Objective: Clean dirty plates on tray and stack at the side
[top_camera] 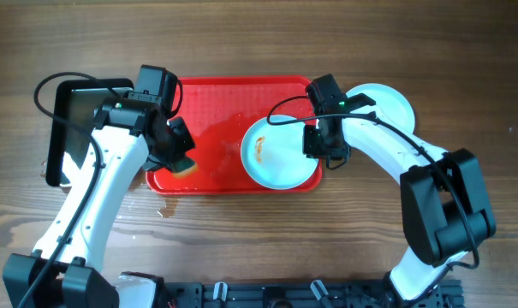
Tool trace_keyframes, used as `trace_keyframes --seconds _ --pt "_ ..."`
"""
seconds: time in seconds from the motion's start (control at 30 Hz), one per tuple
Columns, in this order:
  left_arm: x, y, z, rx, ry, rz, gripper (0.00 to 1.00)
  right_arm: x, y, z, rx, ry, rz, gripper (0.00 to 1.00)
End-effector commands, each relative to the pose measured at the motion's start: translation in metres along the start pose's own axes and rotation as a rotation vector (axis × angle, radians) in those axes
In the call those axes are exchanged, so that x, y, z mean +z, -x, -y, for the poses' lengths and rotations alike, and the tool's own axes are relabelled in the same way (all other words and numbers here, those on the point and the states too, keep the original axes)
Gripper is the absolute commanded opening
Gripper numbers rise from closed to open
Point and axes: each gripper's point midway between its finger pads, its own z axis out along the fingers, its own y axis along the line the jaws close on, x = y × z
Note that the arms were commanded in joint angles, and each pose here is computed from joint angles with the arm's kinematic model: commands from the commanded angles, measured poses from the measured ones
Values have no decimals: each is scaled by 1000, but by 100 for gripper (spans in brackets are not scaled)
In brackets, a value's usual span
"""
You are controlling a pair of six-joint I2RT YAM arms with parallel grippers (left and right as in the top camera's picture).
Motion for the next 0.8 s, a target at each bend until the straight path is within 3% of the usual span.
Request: trace_keyframes --seconds 0.0,0.23,0.77 --pt "-3 1 3 11 -19 6 4 8 -7 2 11 -9 -33 22" --pt "-3 1 3 11 -19 6 4 7 -8 11 46 -62 -32 20" --pt "-3 2 3 11 -21 9 4 0 -9 -5 22 17 -63 18"
